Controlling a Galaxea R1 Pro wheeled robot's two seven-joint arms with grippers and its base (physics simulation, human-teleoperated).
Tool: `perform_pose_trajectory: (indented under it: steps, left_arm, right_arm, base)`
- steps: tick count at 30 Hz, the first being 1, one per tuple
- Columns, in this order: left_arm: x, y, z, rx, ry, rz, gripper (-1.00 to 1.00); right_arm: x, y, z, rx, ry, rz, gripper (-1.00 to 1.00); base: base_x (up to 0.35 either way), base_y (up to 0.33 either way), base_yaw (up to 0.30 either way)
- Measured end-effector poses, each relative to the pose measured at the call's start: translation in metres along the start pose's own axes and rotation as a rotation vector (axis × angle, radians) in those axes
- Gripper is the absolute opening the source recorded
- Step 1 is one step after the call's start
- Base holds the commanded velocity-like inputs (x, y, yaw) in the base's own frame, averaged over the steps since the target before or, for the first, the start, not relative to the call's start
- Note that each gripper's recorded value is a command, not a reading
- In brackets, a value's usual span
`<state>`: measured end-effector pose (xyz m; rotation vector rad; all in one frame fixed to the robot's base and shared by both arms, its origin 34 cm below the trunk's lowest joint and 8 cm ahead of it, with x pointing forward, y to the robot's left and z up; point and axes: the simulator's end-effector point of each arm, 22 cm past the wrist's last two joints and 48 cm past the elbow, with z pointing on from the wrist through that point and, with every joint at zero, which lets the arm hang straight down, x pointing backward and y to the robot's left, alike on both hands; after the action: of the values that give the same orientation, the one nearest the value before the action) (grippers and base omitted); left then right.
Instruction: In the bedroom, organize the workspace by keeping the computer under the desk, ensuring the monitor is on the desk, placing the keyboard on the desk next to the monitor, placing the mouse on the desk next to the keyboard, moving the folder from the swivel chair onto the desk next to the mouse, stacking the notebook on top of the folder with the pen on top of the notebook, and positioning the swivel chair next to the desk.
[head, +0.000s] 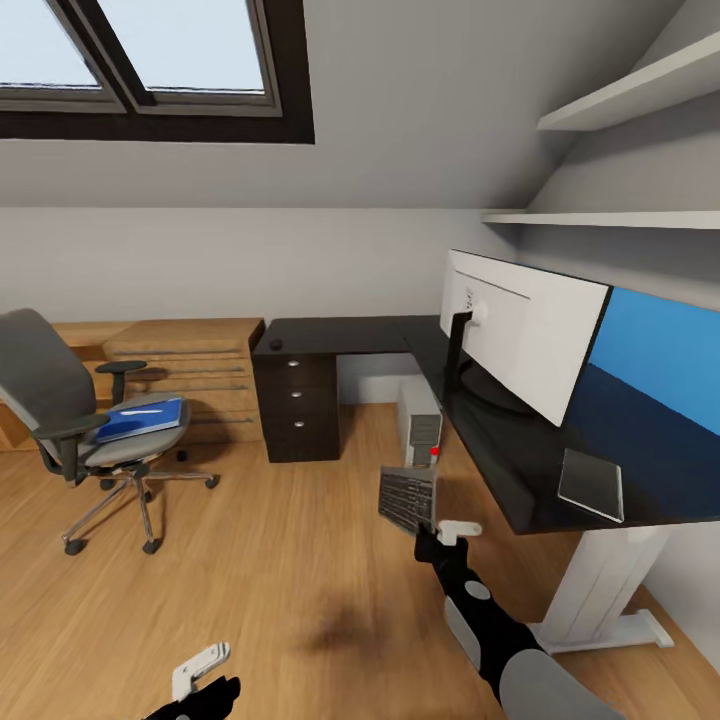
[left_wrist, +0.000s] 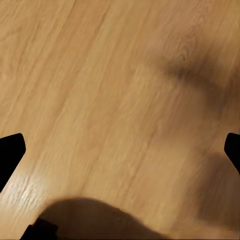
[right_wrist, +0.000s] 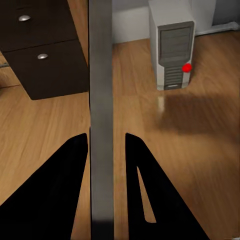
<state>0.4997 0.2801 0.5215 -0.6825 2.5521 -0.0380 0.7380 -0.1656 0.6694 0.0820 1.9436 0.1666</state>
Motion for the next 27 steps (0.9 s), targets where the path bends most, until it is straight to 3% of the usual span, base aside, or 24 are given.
perform_pose_trajectory:
  steps: [11,27]
  left_arm:
    - [-0.002,-0.002,-0.002,0.006,-0.005,0.0,1.0]
    - [-0.003,-0.003,-0.003,0.009,-0.008,0.001,1.0]
  right_arm:
    - [-0.017,-0.001,-0.012,0.002,-0.144,0.001,-1.0]
    - [-0.022,-0.001,-0.015,0.003,-0.166,0.0,-1.0]
  base:
    - [0.334,0.0,0.129]
    - [0.33,0.113,0.041]
